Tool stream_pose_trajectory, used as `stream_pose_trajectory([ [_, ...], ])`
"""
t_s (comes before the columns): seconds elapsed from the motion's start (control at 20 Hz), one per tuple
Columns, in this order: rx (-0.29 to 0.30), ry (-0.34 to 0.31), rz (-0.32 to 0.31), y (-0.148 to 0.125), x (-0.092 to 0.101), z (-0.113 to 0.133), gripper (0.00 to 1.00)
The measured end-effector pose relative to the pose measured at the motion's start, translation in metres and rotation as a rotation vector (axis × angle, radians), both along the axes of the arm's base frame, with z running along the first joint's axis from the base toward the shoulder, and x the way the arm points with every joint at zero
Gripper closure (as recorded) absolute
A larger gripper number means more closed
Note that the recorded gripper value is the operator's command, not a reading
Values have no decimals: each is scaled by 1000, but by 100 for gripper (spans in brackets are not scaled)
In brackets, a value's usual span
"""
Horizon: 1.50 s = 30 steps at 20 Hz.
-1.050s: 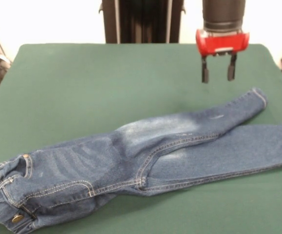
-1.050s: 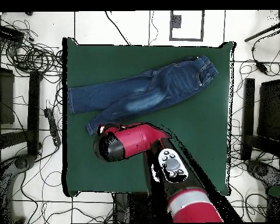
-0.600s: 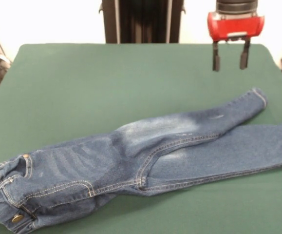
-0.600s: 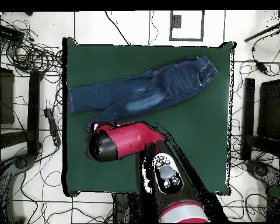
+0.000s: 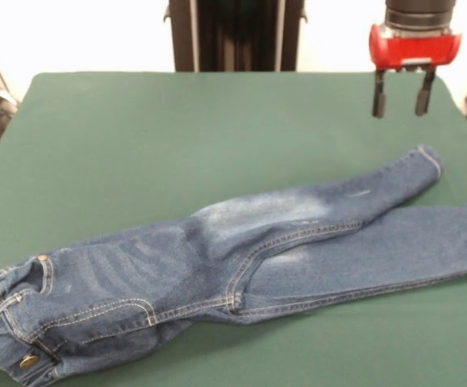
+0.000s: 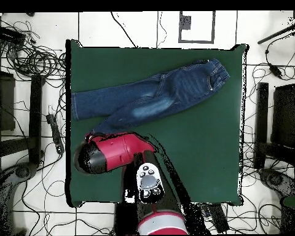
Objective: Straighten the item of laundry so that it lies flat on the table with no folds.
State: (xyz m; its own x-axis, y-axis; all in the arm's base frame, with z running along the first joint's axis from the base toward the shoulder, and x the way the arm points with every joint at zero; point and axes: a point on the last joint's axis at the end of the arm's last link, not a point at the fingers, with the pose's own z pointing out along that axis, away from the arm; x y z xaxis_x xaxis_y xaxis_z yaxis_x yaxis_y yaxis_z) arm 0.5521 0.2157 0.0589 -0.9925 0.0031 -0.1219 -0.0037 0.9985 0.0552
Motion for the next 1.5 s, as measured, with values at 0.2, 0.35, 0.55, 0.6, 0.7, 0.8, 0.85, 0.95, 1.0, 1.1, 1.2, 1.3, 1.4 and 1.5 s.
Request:
stream_pose_trajectory([
  [0.2,-12,14,-1,13,-3,-12,0],
  [0.35,-22,25,5,24,-8,-22,0],
  [0.55,-27,45,20,43,-18,-35,0],
  [0.6,-28,55,20,48,-21,-40,0],
  [0.7,-29,67,18,51,-25,-46,0],
  [0.8,-34,80,16,54,-28,-54,0],
  [0.85,-36,85,15,54,-30,-57,0],
  [0.95,-44,100,9,51,-34,-68,0],
  [1.0,-51,106,4,47,-36,-75,0],
  [1.1,-57,110,-1,42,-38,-83,0],
  [1.2,-60,112,-4,39,-40,-89,0],
  [1.3,-64,113,-7,35,-43,-97,0],
  [1.4,-67,112,-9,32,-46,-103,0],
  [1.5,-64,105,-11,32,-45,-104,0],
])
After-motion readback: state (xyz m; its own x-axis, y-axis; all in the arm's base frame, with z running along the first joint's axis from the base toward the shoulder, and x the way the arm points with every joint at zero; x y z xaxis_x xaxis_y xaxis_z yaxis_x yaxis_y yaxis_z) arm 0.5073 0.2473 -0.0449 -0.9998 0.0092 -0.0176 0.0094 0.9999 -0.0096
